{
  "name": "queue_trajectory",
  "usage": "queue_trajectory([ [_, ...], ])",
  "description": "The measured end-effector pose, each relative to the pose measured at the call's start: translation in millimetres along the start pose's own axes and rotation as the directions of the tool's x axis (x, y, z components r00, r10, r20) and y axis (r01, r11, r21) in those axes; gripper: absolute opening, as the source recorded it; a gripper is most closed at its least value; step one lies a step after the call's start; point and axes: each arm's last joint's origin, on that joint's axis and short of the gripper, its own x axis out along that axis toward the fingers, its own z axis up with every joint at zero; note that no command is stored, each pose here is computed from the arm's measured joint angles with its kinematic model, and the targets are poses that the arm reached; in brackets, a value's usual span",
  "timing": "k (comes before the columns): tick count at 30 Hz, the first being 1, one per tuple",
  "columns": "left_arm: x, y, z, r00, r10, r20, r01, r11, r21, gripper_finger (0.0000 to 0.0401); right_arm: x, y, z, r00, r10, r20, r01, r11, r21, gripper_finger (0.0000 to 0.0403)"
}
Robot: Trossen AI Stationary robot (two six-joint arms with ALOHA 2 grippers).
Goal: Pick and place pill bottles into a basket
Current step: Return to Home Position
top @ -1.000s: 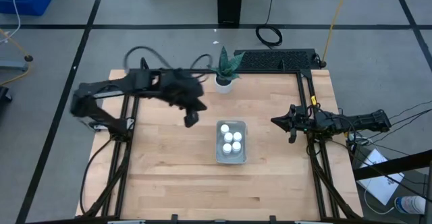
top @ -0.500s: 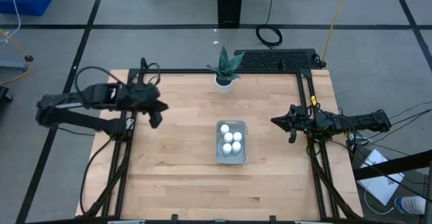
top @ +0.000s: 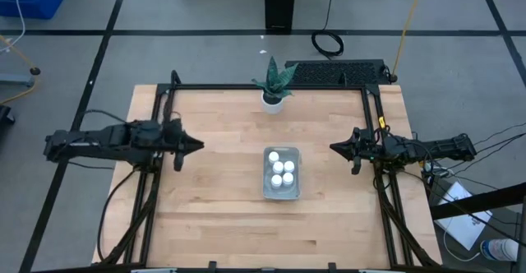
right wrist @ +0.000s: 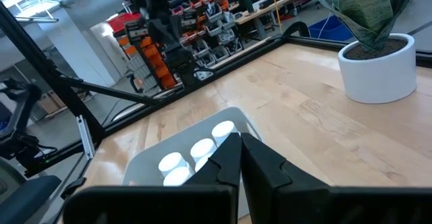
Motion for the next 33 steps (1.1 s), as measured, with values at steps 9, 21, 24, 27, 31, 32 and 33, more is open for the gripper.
queue_trajectory([
  [9,-7,10,-31,0.961,-0.114,0.253,0.076,0.985,0.155,0.0057,0,0,0,1.0,0.0,0.0,0.0,1.0,0.0,0.0004],
  [21,4,14,-55,0.881,-0.258,0.397,0.189,0.961,0.204,0.0057,0,0,0,1.0,0.0,0.001,0.0,1.0,0.0,0.0004],
  [24,3,11,-52,0.838,-0.334,0.433,0.227,0.933,0.28,0.0056,0,0,0,1.0,0.0,0.001,0.0,1.0,0.0,0.0004],
  [27,7,12,-56,0.84,-0.325,0.435,0.216,0.935,0.28,0.0058,0,0,0,1.0,0.0,0.0,0.0,1.0,0.0,0.0004],
  [31,21,17,-71,0.854,-0.314,0.414,0.225,0.942,0.251,0.0056,0,0,0,1.0,0.0,0.001,0.0,1.0,0.0,0.0004],
  [32,22,17,-73,0.855,-0.329,0.401,0.241,0.937,0.254,0.0056,0,0,0,1.0,0.0,0.001,0.0,1.0,0.0,0.0004],
  [33,22,16,-73,0.854,-0.344,0.39,0.255,0.93,0.263,0.0057,0,0,0,1.0,0.0,0.001,0.0,1.0,0.0,0.0004],
])
